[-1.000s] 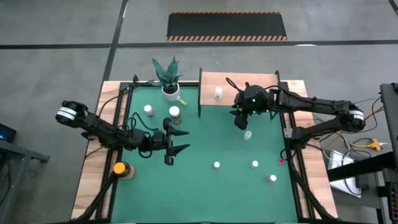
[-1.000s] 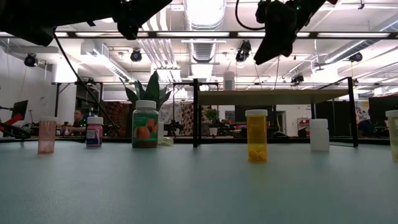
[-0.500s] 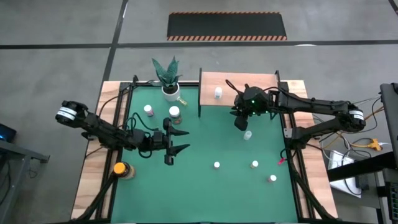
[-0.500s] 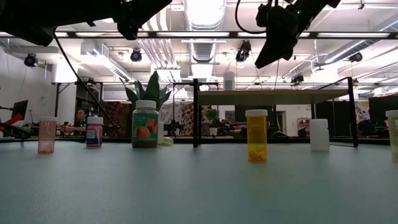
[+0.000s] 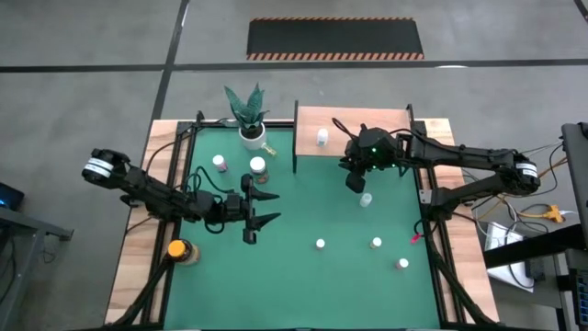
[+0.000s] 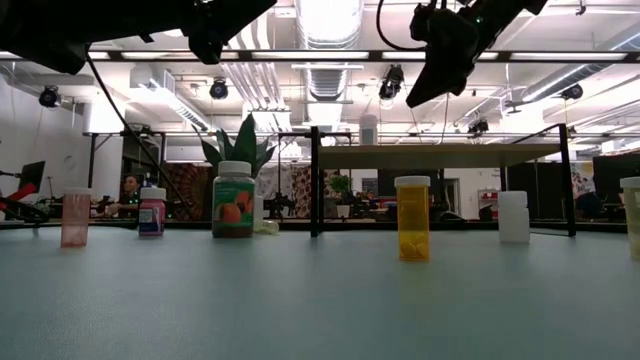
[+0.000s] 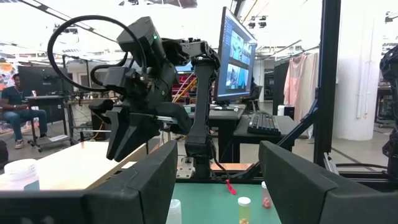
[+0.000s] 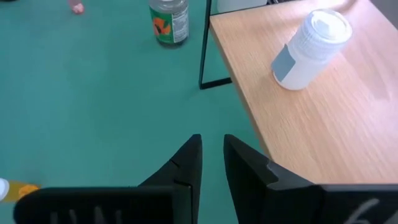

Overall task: Pick and place medicine bottles onto shelf by color
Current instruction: Put the left white pill bottle on the shelf

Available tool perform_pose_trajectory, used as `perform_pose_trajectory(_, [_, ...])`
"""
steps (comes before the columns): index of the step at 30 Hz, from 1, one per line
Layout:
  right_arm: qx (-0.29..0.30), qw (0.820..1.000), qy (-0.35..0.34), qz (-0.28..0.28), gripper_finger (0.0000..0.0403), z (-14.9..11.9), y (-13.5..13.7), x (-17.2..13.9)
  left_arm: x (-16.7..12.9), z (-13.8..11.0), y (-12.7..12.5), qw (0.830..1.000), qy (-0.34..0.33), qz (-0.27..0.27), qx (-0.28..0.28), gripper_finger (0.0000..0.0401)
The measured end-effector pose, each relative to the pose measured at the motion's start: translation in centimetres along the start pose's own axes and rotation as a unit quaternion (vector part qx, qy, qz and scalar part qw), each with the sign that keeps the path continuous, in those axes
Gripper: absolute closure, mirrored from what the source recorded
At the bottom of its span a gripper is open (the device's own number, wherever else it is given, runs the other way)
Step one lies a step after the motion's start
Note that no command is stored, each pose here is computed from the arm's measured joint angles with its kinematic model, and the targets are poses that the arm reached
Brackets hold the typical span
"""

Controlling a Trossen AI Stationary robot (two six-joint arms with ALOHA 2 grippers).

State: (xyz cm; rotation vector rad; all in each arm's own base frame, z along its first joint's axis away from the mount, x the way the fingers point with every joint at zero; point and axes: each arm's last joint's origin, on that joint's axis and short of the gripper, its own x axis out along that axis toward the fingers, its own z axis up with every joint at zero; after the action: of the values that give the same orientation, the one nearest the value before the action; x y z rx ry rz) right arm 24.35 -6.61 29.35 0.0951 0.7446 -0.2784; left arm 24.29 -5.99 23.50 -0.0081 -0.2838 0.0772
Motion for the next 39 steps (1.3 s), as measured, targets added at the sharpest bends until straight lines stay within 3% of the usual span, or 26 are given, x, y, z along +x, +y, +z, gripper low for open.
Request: perform_pose_trajectory(39, [-0.004,1.000,0.005,0.000,0.0346,-0.76,0.01,0.63,0.00,-0.01,0.01,1.000,0.000,0.001,0.003,0.0191])
